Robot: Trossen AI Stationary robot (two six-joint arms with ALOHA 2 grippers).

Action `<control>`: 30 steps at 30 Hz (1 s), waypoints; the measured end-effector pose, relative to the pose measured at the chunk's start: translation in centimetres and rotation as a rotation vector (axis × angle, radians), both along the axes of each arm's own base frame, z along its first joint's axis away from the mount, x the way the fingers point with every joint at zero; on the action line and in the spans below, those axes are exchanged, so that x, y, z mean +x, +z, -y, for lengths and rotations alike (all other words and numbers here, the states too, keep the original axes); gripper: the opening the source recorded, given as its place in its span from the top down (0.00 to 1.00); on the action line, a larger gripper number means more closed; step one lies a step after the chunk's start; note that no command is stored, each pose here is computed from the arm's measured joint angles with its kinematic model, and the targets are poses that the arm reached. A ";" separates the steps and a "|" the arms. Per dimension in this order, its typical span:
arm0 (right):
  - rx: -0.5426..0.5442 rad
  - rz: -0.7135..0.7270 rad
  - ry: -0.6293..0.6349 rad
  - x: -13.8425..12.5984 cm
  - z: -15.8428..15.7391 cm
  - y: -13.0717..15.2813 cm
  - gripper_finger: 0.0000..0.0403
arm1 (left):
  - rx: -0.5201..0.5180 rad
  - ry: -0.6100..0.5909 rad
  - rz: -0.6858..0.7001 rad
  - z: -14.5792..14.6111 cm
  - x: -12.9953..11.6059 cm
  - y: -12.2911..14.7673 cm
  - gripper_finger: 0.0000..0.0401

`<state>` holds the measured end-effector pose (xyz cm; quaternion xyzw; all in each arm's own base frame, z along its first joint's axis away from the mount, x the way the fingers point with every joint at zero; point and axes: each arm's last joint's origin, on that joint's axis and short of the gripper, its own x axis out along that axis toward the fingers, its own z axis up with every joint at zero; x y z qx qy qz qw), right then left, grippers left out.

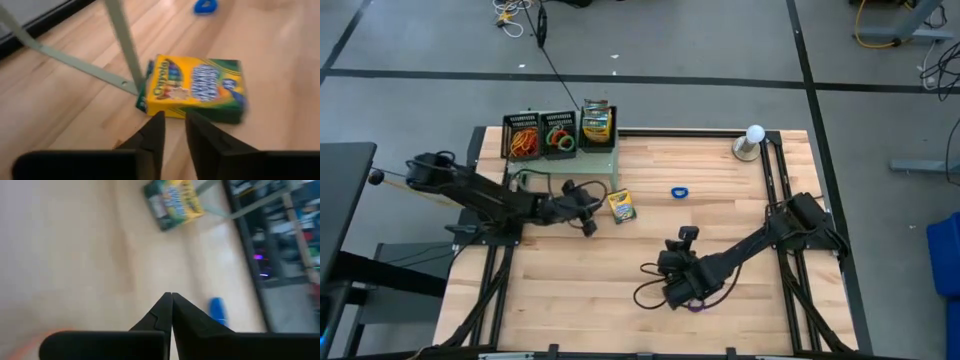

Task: Pick & Place Office Desk Supplies
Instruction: Put the crayon box into the right black bin on the shelf

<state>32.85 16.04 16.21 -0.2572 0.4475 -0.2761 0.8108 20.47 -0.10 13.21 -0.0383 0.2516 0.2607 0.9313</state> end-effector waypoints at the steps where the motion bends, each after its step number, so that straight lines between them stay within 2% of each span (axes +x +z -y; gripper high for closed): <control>1: 0.030 0.018 0.006 -0.2 0.0 -0.5 0.97 | -0.008 0.015 0.004 -0.3 0.3 -0.4 0.77; 5: 0.100 0.084 0.048 -0.6 0.0 -1.0 0.99 | -0.048 0.054 0.038 -1.7 1.2 -1.5 0.66; 8: 0.112 0.077 0.065 -0.7 0.0 -1.4 0.99 | -0.054 0.091 0.046 -2.7 1.5 -2.1 0.60; 14: 0.121 0.091 0.077 -0.5 -0.1 -1.3 0.97 | -0.087 0.079 0.072 -3.9 2.0 -2.6 0.56; 16: 0.123 0.095 0.084 -0.4 -0.1 -1.2 0.98 | -0.097 0.076 0.065 -4.2 1.9 -2.8 0.57; 19: 0.122 0.095 0.093 -0.4 -0.2 -1.2 0.99 | -0.132 0.007 0.064 -4.3 2.1 -3.1 0.60; 24: 0.123 0.093 0.096 -0.3 -0.2 -1.2 0.98 | -0.198 -0.111 0.057 -3.7 2.3 -3.4 0.72; 28: 0.126 0.091 0.098 -0.4 -0.2 -1.2 0.97 | -0.267 -0.217 0.069 -2.1 2.6 -3.4 0.80; 30: 0.126 0.091 0.098 -0.4 -0.2 -1.2 0.97 | -0.259 -0.246 0.074 -0.9 2.7 -3.3 0.81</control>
